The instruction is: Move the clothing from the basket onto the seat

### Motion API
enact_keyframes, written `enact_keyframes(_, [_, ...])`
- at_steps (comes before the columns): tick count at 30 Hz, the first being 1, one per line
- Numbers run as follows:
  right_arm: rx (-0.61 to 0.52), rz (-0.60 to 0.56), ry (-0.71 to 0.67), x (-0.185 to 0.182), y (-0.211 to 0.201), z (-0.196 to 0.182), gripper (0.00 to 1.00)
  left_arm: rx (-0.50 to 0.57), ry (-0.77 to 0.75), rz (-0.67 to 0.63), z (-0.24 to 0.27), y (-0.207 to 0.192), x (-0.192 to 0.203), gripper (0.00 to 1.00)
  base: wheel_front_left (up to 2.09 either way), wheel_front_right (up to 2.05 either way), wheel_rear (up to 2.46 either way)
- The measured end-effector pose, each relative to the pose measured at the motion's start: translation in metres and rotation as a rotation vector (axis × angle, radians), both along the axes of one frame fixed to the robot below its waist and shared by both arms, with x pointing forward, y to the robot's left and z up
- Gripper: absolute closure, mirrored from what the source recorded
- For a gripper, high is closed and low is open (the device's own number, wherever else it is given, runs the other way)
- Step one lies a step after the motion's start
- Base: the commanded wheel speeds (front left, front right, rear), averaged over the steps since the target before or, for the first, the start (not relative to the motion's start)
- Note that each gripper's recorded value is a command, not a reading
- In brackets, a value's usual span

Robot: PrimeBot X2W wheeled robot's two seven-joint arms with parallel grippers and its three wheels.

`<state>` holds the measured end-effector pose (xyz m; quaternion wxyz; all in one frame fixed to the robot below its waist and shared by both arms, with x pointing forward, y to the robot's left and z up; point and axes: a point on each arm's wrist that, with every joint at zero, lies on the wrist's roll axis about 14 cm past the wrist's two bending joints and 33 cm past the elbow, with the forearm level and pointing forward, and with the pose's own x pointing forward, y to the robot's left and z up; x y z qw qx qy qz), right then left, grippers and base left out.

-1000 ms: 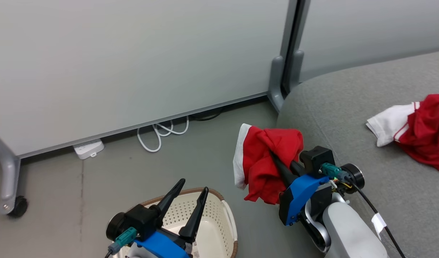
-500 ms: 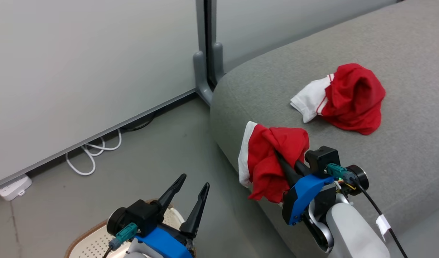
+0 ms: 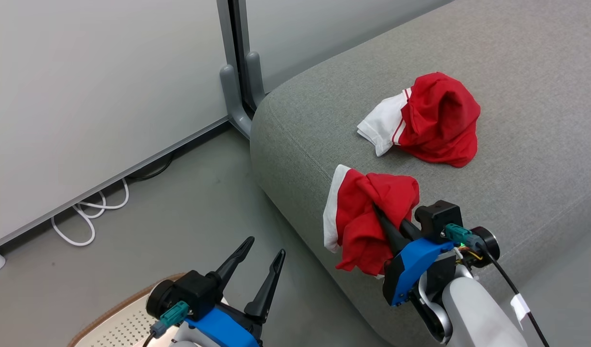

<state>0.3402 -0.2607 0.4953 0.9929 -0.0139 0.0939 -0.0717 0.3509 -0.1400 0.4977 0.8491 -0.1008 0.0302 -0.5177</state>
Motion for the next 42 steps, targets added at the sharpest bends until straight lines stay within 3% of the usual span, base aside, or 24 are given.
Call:
enact_keyframes(7, [0.014, 0.003, 0.033, 0.007, 0.001, -0.007, 1.0, 0.002, 0.015, 0.017, -0.006, 0.006, 0.007, 0.0, 0.0, 0.0, 0.0])
enact_keyframes(13, [-0.034, -0.017, 0.019, 0.044, -0.022, 0.025, 1.0, 0.003, 0.017, 0.029, -0.013, 0.011, 0.023, 0.0, 0.0, 0.0, 0.0])
enact_keyframes(20, [-0.204, -0.115, -0.089, 0.097, -0.097, 0.116, 1.0, -0.008, -0.004, 0.031, -0.023, 0.016, 0.055, 0.0, 0.0, 0.0, 0.0])
enact_keyframes(27, [-0.29, -0.319, -0.16, 0.12, -0.189, 0.168, 1.0, -0.023, -0.01, 0.033, -0.043, 0.025, 0.089, 0.0, 0.0, 0.0, 0.0])
enact_keyframes(31, [-0.278, -0.41, -0.134, 0.128, -0.222, 0.14, 1.0, -0.029, 0.0, 0.055, -0.058, 0.034, 0.11, 0.0, 0.0, 0.0, 0.0])
enact_keyframes(35, [-0.217, -0.462, -0.059, 0.136, -0.237, 0.078, 1.0, -0.031, 0.024, 0.099, -0.078, 0.048, 0.128, 0.0, 0.0, 0.0, 0.0])
enact_keyframes(42, [-0.113, -0.451, 0.091, 0.15, -0.217, -0.036, 1.0, -0.017, 0.055, 0.149, -0.107, 0.067, 0.142, 0.0, 0.0, 0.0, 0.0])
